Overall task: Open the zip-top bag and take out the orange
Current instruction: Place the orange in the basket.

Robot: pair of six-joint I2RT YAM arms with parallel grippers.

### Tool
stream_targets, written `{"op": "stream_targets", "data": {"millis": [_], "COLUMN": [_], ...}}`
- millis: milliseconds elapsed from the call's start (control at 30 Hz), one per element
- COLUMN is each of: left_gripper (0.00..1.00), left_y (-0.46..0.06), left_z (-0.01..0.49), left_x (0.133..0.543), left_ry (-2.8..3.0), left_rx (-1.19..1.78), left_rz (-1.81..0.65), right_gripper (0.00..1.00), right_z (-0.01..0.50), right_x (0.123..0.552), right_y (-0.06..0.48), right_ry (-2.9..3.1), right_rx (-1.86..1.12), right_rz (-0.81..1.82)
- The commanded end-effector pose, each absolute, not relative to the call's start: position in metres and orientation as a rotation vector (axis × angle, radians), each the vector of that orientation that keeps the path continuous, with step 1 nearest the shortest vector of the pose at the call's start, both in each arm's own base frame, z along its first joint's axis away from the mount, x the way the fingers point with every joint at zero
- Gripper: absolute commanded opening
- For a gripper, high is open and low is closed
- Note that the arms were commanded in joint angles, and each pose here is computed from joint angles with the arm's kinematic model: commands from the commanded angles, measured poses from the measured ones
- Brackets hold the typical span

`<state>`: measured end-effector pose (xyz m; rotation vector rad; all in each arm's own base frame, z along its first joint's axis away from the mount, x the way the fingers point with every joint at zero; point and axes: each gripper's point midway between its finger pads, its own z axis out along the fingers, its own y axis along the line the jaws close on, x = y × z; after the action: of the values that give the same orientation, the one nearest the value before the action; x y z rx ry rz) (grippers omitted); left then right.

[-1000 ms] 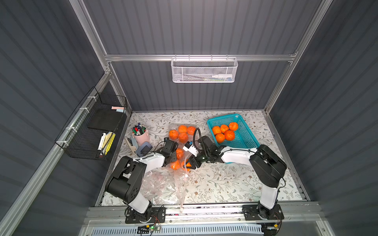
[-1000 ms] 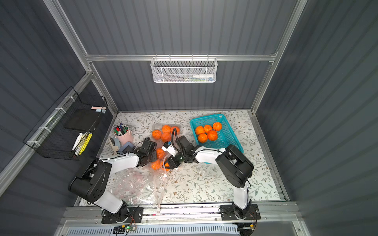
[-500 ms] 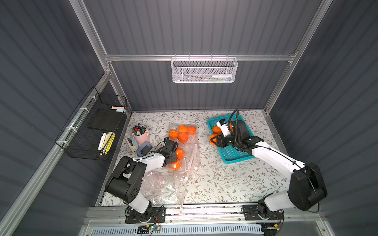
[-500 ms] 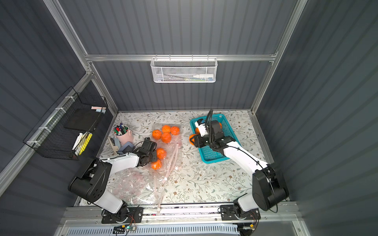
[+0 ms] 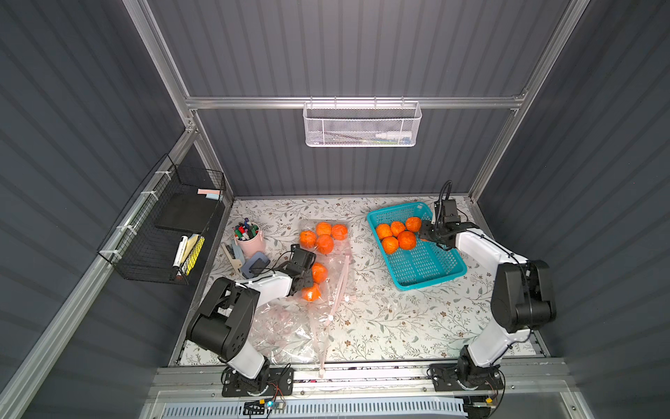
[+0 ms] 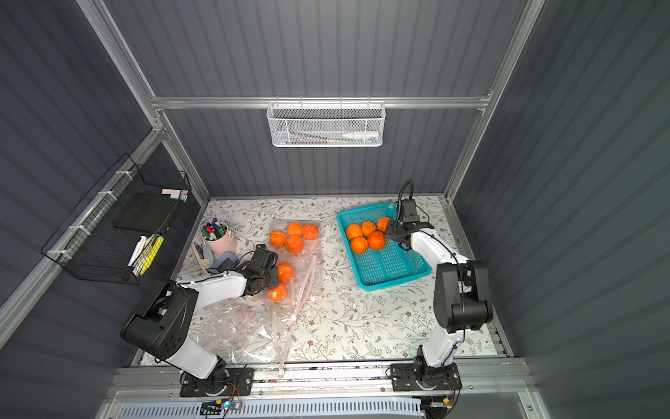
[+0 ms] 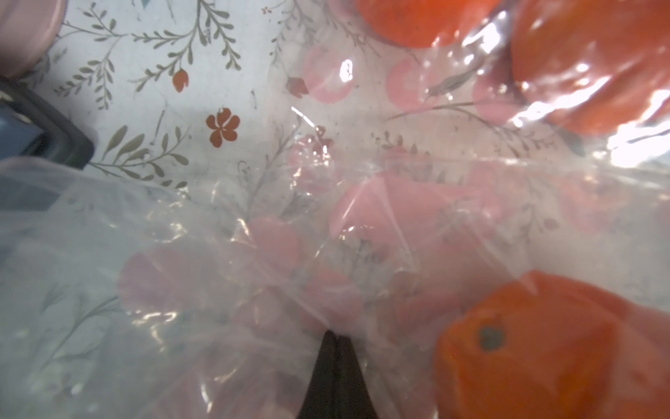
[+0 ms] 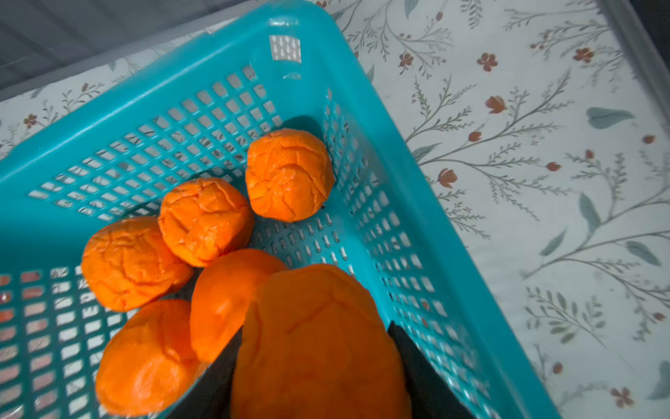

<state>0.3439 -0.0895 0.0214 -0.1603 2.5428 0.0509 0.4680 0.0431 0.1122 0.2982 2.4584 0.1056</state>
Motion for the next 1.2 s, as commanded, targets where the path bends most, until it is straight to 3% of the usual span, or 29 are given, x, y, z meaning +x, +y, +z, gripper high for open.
{"op": "stream_targets", "data": {"millis": [0,367,567,833,1067,1167], "left_gripper": [0.00,0.00,0.00,0.00,0.00,0.00], "left_y": [-0.081,-0.081,-0.081,-0.081,-0.081,-0.081], "left_z": [-0.008,-0.008,-0.008,-0.008,-0.008,-0.009], "left_x": [0.306,0.306,0.305,0.306,0.307,0.306], "left_ry": [2.703,2.704,2.705,2.704,2.705,2.707], "left_rx": [-0.135,-0.138,-0.137,-0.135,-0.135,-0.134], "left_rz": [0.088,0.089,0.092,0.090,0.090,0.093], "right_gripper": [0.55,0.65,0.74,0.74,0.64,0.44], "right_z": [0.098,0.058,0.064,0.096,0.133,0.124], "right_x": [0.476,0.488,0.492,0.487,0.443,0.419], "right_y": [0.043,0.029,0.029,0.027,0.047,0.050], "right_ry": [2.513,2.574,2.569,2.525,2.513,2.547], "right_rx": [0.374,0.447,0.456,0.459,0.354,0.329], "right_rz": [0.112,0.092,0.121,0.138,0.297,0.326]}}
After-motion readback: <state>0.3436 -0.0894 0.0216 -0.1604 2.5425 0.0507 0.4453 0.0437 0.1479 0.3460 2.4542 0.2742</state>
